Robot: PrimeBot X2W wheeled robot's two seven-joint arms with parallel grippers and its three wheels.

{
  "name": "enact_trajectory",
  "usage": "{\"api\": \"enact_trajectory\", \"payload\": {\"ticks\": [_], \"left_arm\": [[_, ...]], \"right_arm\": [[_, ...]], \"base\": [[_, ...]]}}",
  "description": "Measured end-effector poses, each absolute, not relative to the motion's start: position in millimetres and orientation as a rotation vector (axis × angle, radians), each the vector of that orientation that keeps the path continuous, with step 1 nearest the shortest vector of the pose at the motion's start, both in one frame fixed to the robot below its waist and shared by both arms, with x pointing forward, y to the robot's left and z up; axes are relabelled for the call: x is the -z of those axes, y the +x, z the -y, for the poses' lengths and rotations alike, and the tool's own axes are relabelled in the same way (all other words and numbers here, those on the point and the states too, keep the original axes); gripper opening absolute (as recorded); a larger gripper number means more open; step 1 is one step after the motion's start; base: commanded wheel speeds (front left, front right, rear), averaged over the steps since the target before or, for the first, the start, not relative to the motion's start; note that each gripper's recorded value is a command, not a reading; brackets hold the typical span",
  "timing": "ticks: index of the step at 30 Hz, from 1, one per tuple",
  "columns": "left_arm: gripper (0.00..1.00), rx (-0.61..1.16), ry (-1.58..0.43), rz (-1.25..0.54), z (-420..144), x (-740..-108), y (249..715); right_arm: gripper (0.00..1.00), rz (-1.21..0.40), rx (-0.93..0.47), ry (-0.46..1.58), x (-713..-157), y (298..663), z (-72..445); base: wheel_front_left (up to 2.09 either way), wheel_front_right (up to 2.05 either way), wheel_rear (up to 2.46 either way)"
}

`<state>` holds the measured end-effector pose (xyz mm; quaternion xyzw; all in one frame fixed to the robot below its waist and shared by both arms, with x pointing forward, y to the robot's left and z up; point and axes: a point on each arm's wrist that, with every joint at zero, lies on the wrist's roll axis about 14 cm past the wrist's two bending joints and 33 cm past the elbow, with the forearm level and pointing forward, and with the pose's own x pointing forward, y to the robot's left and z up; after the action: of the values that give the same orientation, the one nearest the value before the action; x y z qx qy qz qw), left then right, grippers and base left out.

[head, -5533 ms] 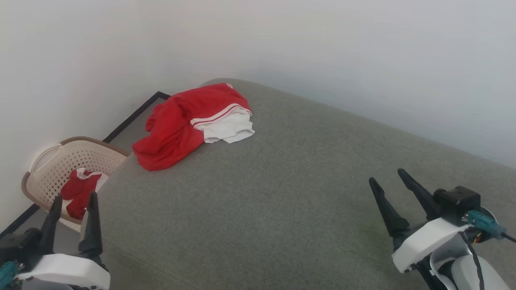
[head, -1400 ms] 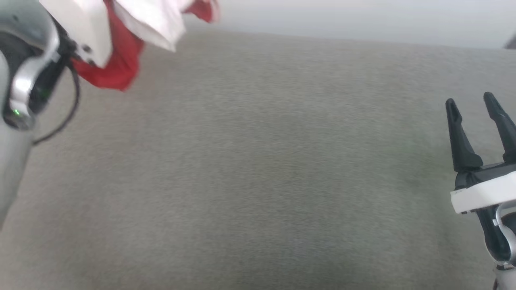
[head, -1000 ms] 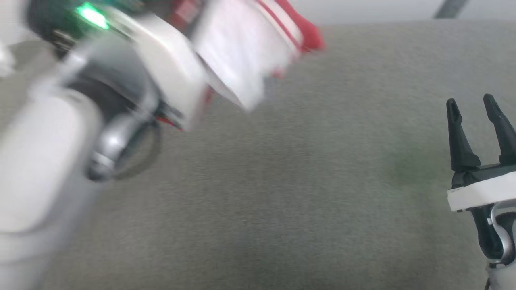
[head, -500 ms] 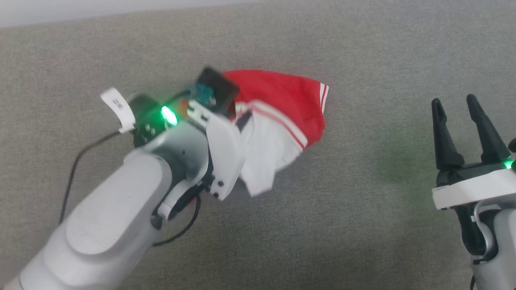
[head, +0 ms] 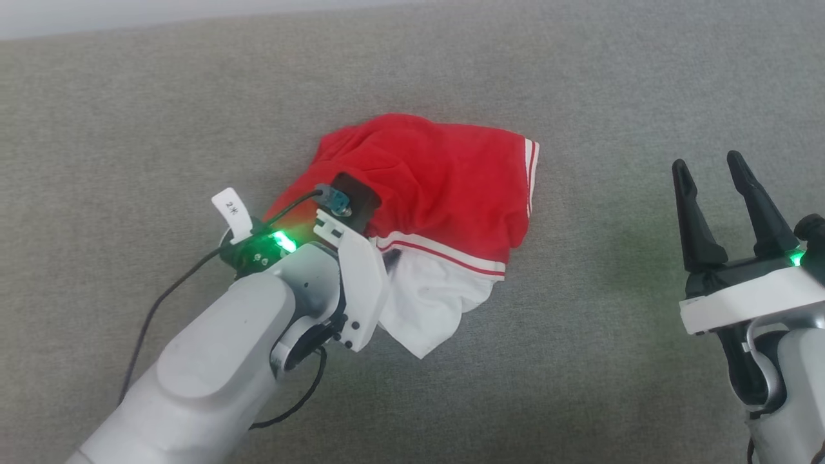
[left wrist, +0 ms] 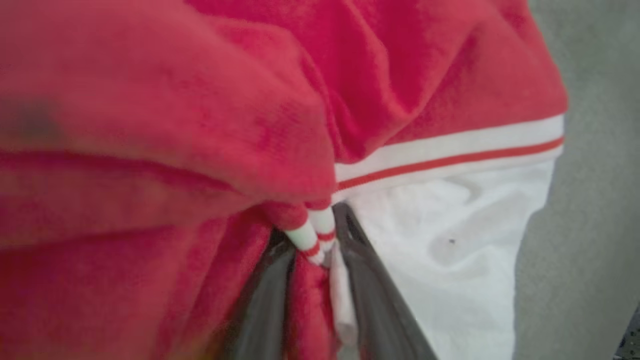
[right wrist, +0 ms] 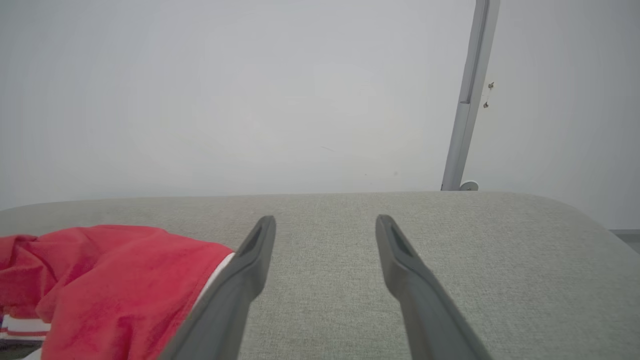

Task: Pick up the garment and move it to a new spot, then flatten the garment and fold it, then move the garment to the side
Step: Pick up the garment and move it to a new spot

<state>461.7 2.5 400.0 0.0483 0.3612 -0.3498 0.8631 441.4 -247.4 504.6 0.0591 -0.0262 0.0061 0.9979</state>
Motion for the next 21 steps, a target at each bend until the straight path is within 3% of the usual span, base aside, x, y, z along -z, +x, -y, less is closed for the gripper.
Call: {"api": "enact_trajectory", "payload": {"ticks": [1,7,13,21], "left_arm": [[1.0,0.736,0.099,-0.75,-2,-402,462],[1.0,0.702,0.072,-0.667,-13,-423,473],[1.0,0.643,0.028,-0.463,-33,-472,489],[1.0,0.436,-0.025,-0.205,-106,-519,486]], "right_arm": [[1.0,0.053,-0.016,0.117,-505,442,247],[1.0,0.075,-0.04,0.115,-514,442,240],[1.0,0.091,-0.055,0.113,-523,438,236],[1.0,0.109,-0.056,0.107,-534,425,235]], "base": [[0.0,0.0,0.0],[0.0,0.0,0.0],[0.0,0.0,0.0],[0.0,0.0,0.0]]}}
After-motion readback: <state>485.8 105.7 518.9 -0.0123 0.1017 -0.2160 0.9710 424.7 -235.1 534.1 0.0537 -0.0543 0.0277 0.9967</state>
